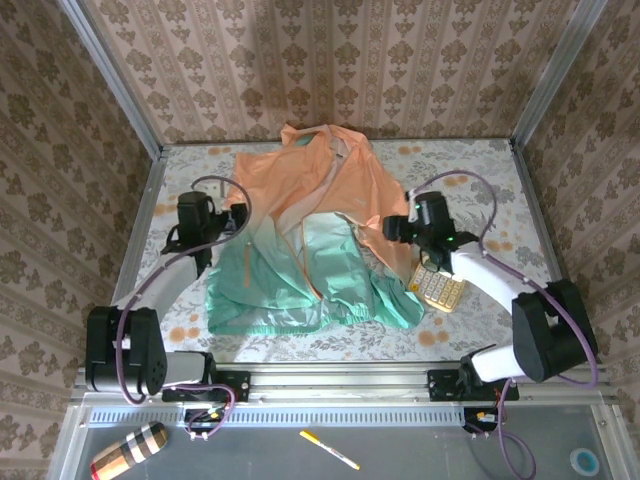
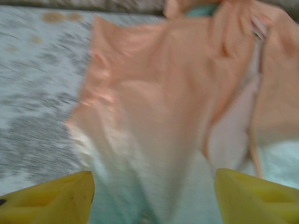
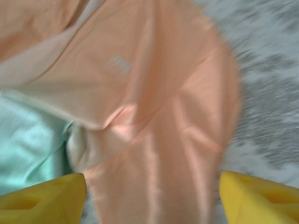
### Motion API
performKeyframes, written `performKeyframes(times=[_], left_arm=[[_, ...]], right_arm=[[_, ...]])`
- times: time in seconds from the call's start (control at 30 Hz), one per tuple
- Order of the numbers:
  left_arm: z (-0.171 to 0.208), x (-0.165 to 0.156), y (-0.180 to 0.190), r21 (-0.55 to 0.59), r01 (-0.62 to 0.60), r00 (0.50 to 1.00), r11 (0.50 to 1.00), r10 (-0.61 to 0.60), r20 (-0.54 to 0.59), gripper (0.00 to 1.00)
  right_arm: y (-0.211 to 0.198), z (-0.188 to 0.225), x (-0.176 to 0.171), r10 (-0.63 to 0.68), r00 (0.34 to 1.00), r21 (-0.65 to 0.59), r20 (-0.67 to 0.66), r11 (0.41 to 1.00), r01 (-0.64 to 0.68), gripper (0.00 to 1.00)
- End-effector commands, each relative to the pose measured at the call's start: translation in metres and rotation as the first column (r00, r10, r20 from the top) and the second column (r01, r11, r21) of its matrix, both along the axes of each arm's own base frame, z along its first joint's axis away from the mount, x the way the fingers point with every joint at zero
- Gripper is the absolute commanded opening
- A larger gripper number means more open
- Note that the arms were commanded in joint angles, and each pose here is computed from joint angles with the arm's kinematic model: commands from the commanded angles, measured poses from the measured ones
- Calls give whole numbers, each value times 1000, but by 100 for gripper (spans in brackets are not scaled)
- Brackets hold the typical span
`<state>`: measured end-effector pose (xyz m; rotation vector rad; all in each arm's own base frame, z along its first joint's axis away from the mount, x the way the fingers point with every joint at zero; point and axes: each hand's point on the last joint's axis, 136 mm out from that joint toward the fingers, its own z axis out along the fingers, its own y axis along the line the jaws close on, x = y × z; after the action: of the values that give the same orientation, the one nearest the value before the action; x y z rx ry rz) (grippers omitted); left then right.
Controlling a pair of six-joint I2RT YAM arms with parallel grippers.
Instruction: Zip up the jacket
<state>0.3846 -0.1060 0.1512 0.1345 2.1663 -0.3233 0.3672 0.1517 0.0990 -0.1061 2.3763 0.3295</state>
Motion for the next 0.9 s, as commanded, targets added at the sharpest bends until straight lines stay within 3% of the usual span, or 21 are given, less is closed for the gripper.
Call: performKeyframes(times=[0.0, 0.17, 0.37, 0.6, 0.73, 0.87], left_arm=[[-45, -40, -43, -61, 80, 970, 995, -92, -227, 66], [-83, -78, -99, -106, 147, 929, 983, -175, -327, 60], [-130, -91, -109, -105, 108, 879, 989, -144, -453, 48], [-147, -79, -115, -112, 87, 867, 990, -130, -480, 43], [-146, -61, -107, -49, 91, 874, 995, -104, -475, 41], [-144, -44, -97, -66, 66, 874, 996, -90, -478, 39]], right_arm=[[37, -15, -13, 32, 996, 56, -80, 998, -28, 51], [80, -39, -21, 103, 986, 24, -128, 995, -100, 44], [87, -67, -12, 87, 973, -36, -213, 995, -97, 37], [84, -87, 3, 71, 961, -102, -268, 990, -102, 33], [82, -82, 23, 77, 959, -135, -272, 984, -118, 33], [85, -66, 32, 87, 965, -111, -247, 987, -117, 34]])
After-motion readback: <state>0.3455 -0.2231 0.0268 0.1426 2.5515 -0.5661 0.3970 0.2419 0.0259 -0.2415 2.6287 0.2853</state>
